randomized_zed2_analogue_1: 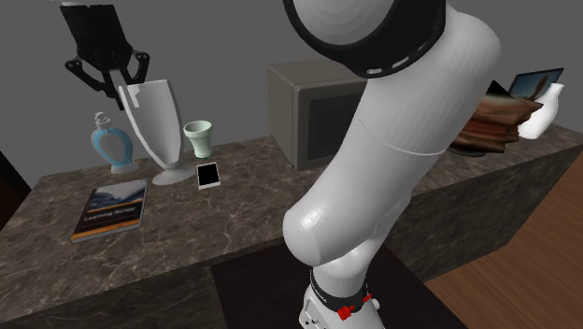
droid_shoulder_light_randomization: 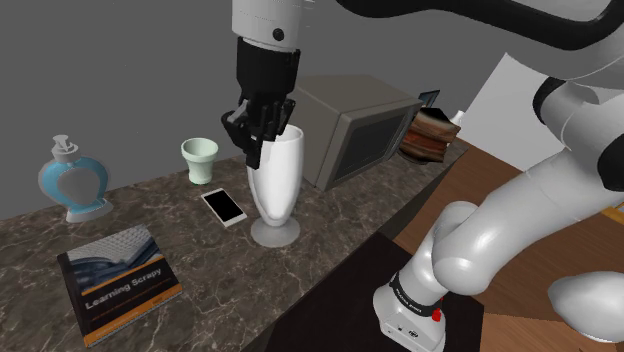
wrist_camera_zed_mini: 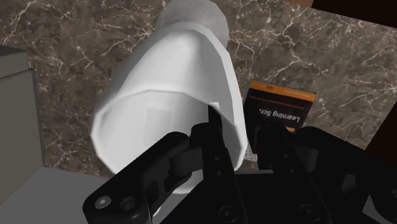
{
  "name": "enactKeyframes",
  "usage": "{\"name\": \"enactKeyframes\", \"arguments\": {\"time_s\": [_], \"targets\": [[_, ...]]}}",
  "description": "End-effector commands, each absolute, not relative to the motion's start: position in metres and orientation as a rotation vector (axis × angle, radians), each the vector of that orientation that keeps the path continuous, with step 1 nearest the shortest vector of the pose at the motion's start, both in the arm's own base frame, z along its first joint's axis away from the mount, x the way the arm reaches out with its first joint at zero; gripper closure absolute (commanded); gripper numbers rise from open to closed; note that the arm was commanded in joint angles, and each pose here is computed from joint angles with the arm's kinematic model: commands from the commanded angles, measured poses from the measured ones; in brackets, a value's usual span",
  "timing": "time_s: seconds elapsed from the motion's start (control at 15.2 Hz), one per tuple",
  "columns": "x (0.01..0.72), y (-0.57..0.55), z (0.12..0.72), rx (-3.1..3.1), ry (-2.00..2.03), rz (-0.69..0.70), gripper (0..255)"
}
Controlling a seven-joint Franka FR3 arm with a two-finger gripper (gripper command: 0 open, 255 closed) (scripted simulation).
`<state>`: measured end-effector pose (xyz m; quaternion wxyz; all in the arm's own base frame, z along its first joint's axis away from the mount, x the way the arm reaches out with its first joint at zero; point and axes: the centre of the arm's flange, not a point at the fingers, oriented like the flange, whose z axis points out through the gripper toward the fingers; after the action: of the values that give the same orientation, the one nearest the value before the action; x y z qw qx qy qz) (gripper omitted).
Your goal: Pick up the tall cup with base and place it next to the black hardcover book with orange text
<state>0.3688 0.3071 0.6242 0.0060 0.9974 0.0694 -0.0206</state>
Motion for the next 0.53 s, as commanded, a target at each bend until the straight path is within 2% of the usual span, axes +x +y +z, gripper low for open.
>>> {"name": "enactKeyframes", "arguments": {"time_s": [0.0,0.46], "targets": [[0.369,0.306,0.614,3.122,0.217,-0.062,255],[0.369,0.306,0.577,3.122,0.217,-0.062,255]]}}
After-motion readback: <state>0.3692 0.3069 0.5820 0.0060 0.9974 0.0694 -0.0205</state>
